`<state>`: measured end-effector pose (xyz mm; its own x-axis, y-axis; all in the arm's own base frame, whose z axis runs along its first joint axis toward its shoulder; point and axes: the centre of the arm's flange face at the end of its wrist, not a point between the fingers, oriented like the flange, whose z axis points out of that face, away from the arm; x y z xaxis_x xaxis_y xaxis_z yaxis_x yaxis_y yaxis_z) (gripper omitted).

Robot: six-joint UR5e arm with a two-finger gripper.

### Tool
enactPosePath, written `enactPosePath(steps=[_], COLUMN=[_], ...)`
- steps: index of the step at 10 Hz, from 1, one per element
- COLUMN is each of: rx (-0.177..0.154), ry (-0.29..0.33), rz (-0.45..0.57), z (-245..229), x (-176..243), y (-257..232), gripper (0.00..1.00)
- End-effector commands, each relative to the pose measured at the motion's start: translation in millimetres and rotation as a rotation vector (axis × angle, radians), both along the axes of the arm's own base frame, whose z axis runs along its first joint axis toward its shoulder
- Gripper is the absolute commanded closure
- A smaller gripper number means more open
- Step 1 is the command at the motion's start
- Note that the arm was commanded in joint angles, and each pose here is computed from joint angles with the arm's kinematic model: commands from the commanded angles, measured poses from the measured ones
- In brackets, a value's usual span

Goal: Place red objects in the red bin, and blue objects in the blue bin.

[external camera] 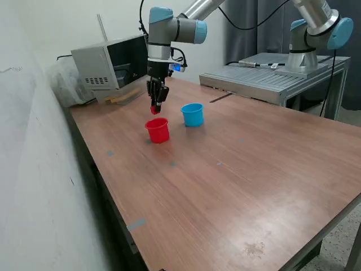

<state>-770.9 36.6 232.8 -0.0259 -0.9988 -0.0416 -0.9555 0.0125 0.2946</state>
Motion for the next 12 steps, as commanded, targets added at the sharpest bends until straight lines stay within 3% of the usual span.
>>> enactPosePath(steps=[1,9,10,12], rx=[0.002,0.002,0.003,0.01], ry=[-0.001,-0.013,-0.011,-0.011], rz=[-0.004,-0.048,-0.047,-0.049], z=[-11,-17,-16,-15], x=[-10,-4,-4,-4], y=[5,39,38,39], gripper=[1.0,1.0,0.0,0.0])
